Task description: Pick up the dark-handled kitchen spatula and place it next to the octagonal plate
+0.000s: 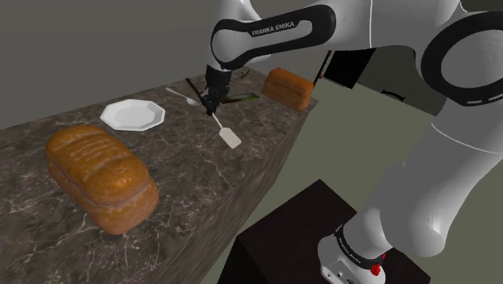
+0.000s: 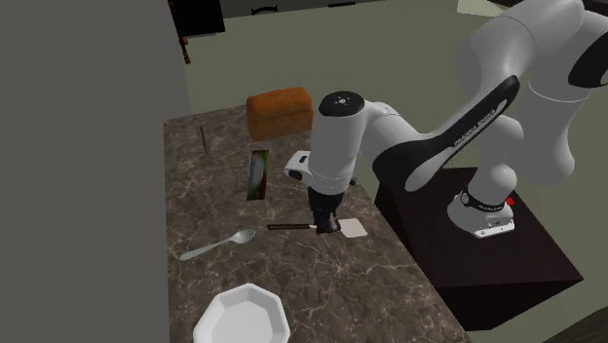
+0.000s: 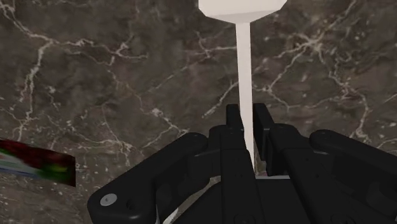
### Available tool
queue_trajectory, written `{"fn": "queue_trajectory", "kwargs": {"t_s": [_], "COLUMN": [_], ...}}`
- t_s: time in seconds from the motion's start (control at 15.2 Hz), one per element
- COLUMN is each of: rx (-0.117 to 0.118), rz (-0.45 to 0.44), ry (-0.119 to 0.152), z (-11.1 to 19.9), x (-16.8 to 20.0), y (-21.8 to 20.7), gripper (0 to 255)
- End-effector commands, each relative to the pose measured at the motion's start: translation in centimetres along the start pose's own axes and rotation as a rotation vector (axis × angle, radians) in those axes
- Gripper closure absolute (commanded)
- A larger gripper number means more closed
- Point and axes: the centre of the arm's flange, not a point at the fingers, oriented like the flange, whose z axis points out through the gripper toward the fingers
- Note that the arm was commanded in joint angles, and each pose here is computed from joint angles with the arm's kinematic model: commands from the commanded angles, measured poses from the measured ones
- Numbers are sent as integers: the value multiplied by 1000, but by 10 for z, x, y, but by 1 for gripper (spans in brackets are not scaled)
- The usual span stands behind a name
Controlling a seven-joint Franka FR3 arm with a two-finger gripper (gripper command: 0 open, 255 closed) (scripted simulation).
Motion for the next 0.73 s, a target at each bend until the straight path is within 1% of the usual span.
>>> {"fn": "queue_trajectory", "kwargs": {"t_s": [0.0,0.66], "rx": [0,0], "rz": [3,3], "ry": [0,0], "z": [4,57], "x": [2,-1], "y": [-10,-10], "gripper": [255,255]}}
